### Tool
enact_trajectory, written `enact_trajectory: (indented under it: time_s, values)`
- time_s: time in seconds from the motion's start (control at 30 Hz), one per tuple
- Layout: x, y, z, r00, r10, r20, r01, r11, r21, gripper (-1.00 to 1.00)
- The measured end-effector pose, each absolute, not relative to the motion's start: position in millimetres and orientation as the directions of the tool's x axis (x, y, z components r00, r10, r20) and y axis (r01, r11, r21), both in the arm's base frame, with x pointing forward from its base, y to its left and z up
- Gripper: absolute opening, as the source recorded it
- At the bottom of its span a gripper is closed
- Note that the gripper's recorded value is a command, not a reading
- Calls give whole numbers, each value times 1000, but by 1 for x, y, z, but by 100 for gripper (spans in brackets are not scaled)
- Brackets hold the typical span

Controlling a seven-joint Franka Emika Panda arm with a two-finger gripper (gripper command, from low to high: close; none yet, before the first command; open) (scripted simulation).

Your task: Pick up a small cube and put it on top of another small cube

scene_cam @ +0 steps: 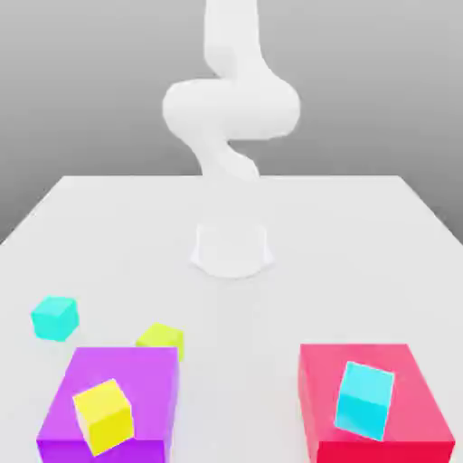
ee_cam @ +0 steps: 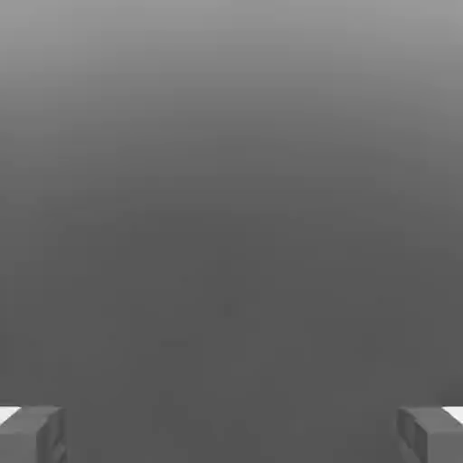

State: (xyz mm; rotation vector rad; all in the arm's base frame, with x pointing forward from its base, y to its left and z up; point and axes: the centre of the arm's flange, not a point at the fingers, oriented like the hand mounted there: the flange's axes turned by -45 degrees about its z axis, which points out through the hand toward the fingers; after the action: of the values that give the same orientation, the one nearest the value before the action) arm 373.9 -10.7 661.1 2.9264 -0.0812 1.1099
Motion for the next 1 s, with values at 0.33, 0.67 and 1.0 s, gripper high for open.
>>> enact_trajectory:
  time_s: [0.33, 0.67, 1.0]
  values:
    - [411, -78, 411, 904, -238, 356, -253, -968, -4, 0]
    - [315, -116, 182, 894, -449, 9, -449, -894, -1, 0]
    - [310, -114, 134, 894, -448, 1, -448, -894, 1, -100]
